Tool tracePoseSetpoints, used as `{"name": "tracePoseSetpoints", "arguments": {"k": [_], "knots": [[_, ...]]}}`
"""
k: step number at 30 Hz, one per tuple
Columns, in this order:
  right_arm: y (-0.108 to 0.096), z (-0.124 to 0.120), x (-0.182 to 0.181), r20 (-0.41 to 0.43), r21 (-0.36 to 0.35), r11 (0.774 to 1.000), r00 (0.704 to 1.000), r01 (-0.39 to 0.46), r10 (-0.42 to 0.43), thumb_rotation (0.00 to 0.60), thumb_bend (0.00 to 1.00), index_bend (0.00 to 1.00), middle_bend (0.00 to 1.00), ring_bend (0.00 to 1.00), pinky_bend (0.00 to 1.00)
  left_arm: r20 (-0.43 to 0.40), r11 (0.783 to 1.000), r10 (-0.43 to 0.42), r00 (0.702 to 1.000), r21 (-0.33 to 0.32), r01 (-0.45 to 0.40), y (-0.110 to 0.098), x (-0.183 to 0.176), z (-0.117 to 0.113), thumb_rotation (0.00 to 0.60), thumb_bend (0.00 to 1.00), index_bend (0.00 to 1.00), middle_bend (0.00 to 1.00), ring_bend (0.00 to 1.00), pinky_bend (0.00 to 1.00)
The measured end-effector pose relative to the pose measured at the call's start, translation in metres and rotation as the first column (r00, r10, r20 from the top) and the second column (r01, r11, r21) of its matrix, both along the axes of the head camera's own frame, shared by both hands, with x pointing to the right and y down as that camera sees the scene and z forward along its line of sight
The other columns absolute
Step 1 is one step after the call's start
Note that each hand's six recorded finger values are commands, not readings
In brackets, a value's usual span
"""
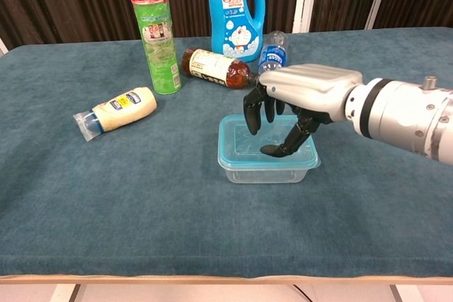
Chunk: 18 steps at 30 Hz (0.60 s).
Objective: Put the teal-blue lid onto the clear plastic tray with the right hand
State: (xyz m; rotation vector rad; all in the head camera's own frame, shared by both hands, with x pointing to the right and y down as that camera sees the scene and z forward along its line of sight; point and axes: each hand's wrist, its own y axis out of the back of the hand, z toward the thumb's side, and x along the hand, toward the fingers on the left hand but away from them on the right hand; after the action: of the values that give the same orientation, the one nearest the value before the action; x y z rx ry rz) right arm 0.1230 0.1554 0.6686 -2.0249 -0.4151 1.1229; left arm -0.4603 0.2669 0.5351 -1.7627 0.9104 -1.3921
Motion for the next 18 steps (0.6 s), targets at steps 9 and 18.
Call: {"name": "tracePoseSetpoints", "arguments": {"k": [9, 18], "knots": [[0.0023, 0.0066, 0.0015, 0.02, -0.017, 1.0, 0.999, -0.025, 0.025, 0.6, 0.46, 0.6, 0.52, 0.45, 0.47, -0.001, 1.0, -0.001, 1.0, 0.002, 0.001, -0.0003, -0.0002, -0.0004, 0.6, 0.4, 0.0, 0.0, 0.0, 0.16], [0.005, 0.0104, 0.0056, 0.012, -0.025, 0.999, 1.0, -0.023, 0.024, 0.6, 0.46, 0.6, 0.52, 0.45, 0.47, -0.001, 1.0, 0.0, 1.0, 0.002, 0.0, 0.0001, -0.0002, -0.0008, 0.6, 0.4, 0.0, 0.0, 0.0, 0.16]]}}
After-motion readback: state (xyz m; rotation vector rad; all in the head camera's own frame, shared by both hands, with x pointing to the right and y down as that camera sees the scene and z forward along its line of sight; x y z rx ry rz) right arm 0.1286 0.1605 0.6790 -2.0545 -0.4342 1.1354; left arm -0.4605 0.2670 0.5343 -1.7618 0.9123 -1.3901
